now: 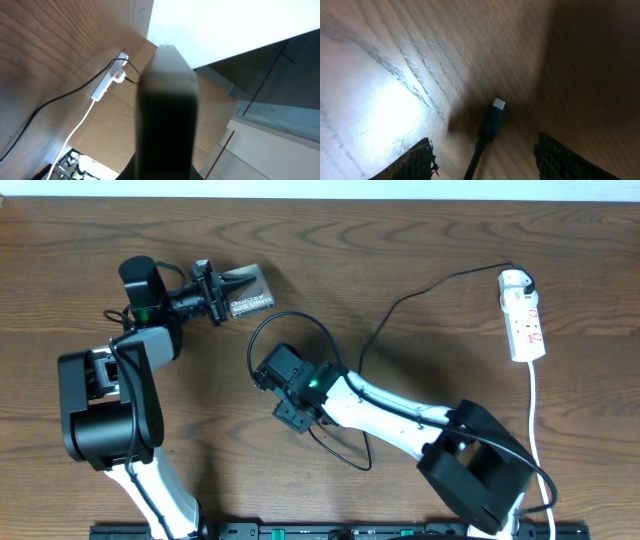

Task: Plug charger to phone and switch on socket
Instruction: 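Lower the right gripper to the black cable connector and grasp it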

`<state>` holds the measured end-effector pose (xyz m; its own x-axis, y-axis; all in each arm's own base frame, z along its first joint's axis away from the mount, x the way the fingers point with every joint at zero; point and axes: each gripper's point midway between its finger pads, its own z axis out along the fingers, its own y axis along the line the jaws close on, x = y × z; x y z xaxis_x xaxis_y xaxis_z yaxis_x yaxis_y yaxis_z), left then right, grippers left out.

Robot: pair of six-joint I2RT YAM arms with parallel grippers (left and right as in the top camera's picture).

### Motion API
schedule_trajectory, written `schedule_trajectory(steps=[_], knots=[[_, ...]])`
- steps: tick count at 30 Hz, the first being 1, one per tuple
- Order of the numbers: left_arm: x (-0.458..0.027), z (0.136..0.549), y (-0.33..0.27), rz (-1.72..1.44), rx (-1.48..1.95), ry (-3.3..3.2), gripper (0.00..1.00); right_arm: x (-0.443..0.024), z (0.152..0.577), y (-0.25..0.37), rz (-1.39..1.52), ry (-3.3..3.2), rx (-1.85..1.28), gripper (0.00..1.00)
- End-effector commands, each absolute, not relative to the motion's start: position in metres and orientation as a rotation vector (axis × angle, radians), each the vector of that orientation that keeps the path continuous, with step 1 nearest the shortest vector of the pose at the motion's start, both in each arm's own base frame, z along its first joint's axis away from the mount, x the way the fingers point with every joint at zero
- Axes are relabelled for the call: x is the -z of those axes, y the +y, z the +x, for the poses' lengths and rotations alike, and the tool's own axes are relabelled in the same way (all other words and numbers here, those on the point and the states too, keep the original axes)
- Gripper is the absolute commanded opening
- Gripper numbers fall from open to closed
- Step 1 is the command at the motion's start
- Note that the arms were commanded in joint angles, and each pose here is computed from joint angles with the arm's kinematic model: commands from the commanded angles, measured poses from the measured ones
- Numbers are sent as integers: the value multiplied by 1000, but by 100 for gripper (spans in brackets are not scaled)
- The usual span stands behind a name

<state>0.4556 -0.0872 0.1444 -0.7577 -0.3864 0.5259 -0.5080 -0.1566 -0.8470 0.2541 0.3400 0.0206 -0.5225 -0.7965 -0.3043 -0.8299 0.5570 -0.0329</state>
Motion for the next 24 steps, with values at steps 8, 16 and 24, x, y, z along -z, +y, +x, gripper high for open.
schedule_trajectory(steps=[8,16,24], knots=[[-157,457,-83,960,-2119,-2033,7,-8,257,344,-1295,2544,-148,27],[-157,457,-83,940,-2127,-2049,7,-10,263,345,-1204,2559,-141,9],[-158,453,-85,860,-2151,-2095,7,-45,266,343,-1023,2590,-204,1]])
